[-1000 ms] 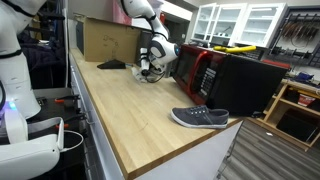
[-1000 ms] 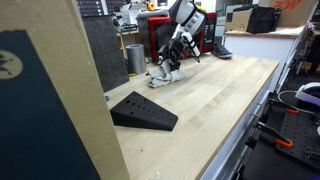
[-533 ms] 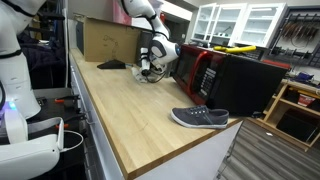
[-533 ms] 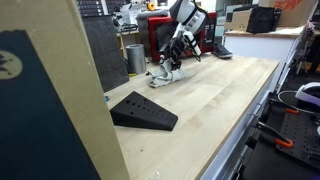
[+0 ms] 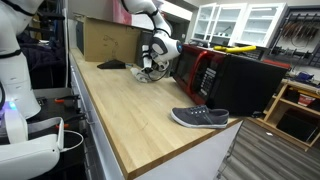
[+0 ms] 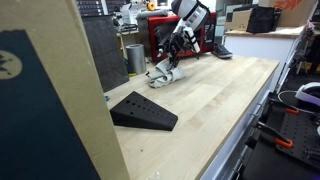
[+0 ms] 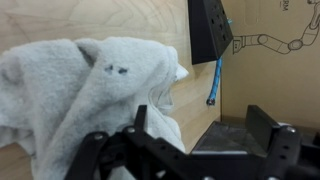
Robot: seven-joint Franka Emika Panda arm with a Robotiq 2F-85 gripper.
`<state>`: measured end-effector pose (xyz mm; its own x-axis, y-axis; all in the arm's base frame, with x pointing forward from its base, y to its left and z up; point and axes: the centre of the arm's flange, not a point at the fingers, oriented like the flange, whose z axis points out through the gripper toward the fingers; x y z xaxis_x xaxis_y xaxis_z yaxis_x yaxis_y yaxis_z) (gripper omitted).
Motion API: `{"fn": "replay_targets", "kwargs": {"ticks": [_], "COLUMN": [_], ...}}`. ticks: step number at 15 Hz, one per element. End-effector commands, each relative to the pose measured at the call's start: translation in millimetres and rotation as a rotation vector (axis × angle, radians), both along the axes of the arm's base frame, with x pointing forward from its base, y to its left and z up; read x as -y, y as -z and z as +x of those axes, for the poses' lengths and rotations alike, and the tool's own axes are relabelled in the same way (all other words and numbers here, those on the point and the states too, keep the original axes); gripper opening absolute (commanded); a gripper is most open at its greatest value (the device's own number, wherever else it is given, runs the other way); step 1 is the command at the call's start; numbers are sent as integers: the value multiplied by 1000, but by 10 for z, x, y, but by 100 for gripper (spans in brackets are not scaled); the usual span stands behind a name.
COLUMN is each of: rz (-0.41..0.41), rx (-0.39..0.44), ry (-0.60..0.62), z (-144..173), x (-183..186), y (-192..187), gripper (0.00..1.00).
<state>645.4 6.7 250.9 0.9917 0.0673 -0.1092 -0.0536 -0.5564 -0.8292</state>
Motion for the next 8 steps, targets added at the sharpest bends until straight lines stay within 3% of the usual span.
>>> {"fn": "replay_targets", "kwargs": {"ticks": [1, 8], "rz": [-13, -104], "rx": [50, 150], "ry": [43, 125], "z": [16, 223], "x": [-182, -430], "y": [-33, -12], "gripper": [100, 100]}}
